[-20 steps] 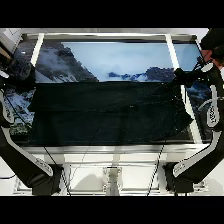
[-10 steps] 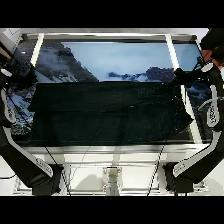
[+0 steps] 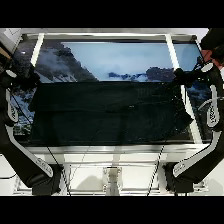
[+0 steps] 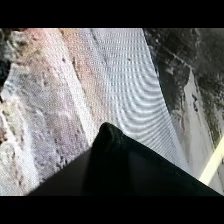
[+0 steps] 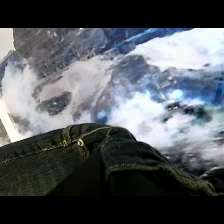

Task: Fold the clothes and pants, and hang the long-sleeved shirts on hangers.

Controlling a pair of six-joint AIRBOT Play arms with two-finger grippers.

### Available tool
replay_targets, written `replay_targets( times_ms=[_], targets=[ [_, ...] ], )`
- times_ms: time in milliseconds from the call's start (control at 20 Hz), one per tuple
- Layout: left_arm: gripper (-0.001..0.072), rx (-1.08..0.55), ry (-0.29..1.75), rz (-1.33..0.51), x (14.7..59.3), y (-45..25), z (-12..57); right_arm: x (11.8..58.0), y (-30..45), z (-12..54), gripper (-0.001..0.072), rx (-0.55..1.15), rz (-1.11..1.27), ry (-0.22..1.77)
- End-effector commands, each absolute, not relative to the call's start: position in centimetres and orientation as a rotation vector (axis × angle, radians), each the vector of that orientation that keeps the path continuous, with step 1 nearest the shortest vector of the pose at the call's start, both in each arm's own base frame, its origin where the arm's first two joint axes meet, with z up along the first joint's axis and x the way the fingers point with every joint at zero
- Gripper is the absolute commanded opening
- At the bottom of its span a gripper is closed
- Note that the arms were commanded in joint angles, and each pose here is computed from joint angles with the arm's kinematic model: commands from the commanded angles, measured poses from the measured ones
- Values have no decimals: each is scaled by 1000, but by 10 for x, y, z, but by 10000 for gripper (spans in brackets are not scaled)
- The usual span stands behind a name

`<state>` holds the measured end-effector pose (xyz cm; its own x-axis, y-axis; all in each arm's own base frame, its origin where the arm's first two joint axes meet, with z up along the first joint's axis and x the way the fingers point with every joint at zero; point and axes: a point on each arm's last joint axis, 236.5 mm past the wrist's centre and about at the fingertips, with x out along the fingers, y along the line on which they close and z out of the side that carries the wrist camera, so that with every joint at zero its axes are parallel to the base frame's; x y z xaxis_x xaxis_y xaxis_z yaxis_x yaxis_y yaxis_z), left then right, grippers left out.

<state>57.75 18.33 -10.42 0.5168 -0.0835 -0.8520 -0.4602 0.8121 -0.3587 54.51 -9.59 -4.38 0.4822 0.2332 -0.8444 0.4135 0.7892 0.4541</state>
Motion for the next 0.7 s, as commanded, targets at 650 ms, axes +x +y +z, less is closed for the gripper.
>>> replay_targets(
  times_ms=[650],
  targets=[
    [24,-434,521,327,620,224,81,614,-116,17,25,690,-106,711]
  ],
)
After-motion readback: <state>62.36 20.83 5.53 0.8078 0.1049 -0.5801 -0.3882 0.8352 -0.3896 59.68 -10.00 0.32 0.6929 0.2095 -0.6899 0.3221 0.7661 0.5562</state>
